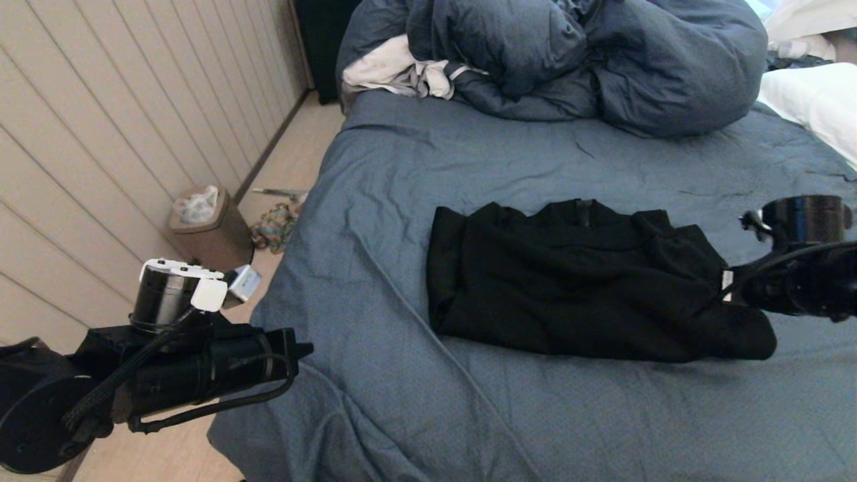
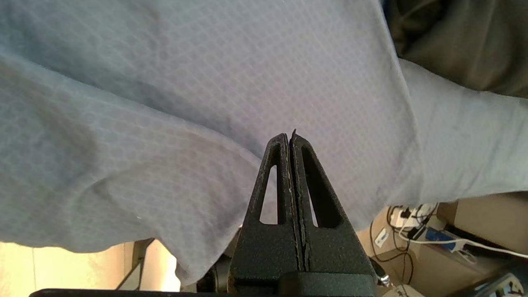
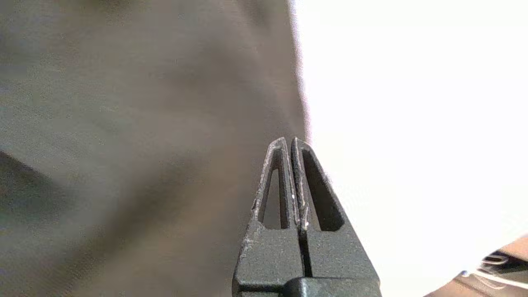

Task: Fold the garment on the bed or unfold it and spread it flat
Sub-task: Unfold the black sweatshirt

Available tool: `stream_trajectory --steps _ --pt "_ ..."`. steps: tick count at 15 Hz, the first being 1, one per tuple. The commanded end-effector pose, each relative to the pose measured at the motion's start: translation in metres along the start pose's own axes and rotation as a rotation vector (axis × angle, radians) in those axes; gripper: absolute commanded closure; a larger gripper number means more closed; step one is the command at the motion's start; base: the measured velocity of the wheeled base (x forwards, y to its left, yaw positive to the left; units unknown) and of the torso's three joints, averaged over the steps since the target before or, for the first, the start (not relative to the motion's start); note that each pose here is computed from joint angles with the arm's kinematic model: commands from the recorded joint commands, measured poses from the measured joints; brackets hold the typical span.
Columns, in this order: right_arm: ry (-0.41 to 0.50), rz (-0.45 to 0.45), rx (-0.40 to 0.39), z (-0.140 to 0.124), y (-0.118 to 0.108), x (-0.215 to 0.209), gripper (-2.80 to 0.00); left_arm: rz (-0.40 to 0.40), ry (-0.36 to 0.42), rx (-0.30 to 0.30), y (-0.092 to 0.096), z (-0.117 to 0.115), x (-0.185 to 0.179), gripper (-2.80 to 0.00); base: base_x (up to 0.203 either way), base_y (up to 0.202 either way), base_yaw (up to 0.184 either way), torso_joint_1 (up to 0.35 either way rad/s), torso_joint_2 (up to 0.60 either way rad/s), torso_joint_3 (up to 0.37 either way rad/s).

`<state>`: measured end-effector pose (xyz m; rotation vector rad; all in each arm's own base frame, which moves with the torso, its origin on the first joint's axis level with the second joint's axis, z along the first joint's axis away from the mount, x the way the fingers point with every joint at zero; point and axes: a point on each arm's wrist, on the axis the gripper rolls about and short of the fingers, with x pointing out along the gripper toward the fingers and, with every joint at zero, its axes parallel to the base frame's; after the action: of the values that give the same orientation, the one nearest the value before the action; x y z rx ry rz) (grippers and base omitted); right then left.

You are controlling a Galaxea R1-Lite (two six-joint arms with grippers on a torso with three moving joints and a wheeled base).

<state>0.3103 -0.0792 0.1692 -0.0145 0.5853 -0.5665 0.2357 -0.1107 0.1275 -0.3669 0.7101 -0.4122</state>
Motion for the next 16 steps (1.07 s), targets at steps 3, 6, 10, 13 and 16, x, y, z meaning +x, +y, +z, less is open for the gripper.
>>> stream_trajectory --steps 3,6,10,13,16 --pt "-0.105 0.127 0.110 0.012 -0.028 -0.036 0.00 -0.007 -0.033 0.007 -0.002 0.003 -0.002 0.00 0.000 0.000 0.000 0.000 0.00 0.000" --pt "-0.153 0.167 0.200 0.029 -0.028 -0.042 0.00 -0.003 -0.117 0.033 -0.002 0.019 -0.012 0.00 0.000 0.000 0.000 0.000 0.00 0.000" --pt "-0.081 0.298 0.244 0.038 -0.023 -0.034 0.00 -0.027 -0.171 0.065 -0.023 0.062 -0.016 0.00 0.000 0.000 0.000 0.000 0.00 0.000" --pt "0.007 0.494 0.241 0.060 -0.029 -0.046 0.00 -0.077 -0.184 0.075 -0.050 0.104 -0.015 0.00 0.000 0.000 0.000 0.000 0.00 0.000" --pt "0.182 0.681 0.330 0.069 -0.040 -0.037 0.00 -0.160 -0.148 0.062 -0.081 0.139 0.003 0.00 0.000 0.000 0.000 0.000 0.00 0.000"
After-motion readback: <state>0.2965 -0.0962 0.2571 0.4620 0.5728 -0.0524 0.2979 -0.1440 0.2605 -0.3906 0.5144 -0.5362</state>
